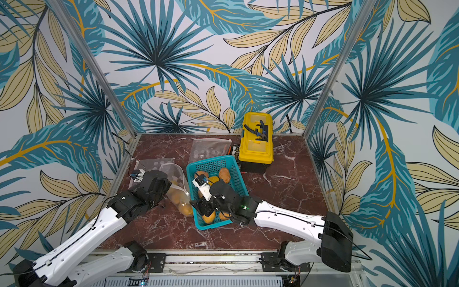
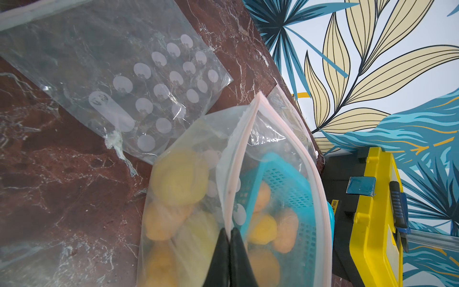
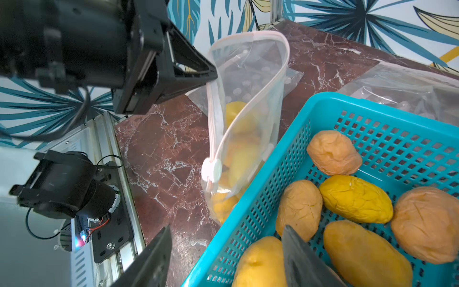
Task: Put the potatoes into a zipper bag and zip it
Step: Adjust the zipper food storage bag at the center of the board.
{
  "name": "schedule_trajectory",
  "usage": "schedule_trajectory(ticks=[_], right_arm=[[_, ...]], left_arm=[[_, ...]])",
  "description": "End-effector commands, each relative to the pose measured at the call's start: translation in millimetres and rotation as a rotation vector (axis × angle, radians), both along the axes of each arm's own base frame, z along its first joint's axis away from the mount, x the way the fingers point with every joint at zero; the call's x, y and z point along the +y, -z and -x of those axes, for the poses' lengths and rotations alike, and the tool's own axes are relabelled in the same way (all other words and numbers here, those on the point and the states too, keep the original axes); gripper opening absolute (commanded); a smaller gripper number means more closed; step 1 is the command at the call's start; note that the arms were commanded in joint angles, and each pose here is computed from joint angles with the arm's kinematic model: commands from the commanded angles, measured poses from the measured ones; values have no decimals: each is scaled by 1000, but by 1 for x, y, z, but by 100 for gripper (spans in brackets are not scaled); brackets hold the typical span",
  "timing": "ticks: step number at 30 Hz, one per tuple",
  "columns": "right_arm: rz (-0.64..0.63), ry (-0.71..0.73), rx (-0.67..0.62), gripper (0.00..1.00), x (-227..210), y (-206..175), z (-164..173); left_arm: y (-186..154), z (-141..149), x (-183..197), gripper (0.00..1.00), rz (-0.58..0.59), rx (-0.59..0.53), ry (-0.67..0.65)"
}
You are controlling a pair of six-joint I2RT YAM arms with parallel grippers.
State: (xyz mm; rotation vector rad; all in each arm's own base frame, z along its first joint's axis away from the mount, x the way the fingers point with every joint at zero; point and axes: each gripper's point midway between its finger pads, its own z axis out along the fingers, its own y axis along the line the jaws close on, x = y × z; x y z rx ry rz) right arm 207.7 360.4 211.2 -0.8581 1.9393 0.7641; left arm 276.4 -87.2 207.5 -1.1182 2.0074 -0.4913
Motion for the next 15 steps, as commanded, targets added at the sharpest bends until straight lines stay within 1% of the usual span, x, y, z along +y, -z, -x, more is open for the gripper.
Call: schedule_trajectory(ticks=[1,4,8,12,15], right_arm=[[-175,-52,-68,70,12,-15,7],[-208,-67,-80,70,19,-10,7],[-223,-85,-96,69,33,-3,2],[-238,-118,-105,63,46,1,0],[-237,-96,-117,58,52,4,-8]], left_arm=[[-3,-1,3,0,-1,-3,-12],[-4,-1,3,0,2,-3,-9],[-4,-1,3,0,2,-3,-6],[-5,-1,3,0,5,-4,-3],[-5,0,3,0,6,-6,2]])
